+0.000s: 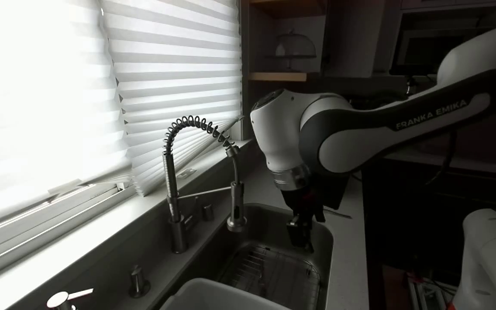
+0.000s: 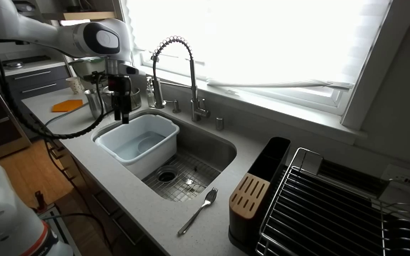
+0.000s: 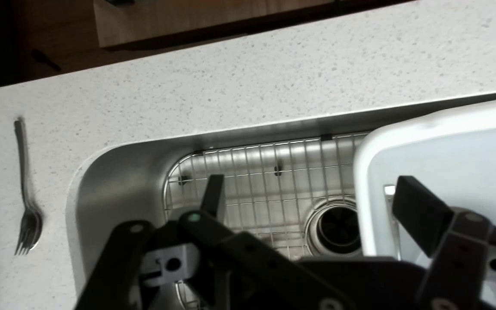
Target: Pick up the spoon on the sink worktop and place it in the utensil holder
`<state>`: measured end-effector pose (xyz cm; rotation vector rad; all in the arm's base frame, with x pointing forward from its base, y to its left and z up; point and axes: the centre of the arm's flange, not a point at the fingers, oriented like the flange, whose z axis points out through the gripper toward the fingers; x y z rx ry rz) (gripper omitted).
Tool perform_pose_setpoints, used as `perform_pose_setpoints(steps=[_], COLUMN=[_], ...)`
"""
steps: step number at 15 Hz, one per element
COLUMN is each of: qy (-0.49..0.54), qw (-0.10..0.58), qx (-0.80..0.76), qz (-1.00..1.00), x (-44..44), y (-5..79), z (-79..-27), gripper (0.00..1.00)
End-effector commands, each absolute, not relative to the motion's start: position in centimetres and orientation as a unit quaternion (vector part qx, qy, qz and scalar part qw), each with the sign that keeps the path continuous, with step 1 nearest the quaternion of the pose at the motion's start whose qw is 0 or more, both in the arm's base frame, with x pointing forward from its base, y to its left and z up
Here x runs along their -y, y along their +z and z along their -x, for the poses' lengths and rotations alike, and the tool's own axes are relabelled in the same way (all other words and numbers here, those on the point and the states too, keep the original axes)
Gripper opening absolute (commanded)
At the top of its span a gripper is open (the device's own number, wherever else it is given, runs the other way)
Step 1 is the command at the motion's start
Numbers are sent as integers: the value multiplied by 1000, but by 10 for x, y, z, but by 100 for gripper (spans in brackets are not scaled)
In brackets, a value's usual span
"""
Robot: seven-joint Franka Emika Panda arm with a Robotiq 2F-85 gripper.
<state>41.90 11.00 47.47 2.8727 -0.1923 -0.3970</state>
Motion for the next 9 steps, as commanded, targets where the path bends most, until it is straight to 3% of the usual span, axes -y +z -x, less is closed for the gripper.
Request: perform_pose_setpoints(steps=[1, 4, 9], qy=[-141, -153, -165], qw=[177, 185, 78], qx=[46, -3, -105], qz=[-973, -971, -977], x=[-66, -30, 32], y=[463, 450, 429], z=[-429, -427, -426], gripper=[100, 100, 100])
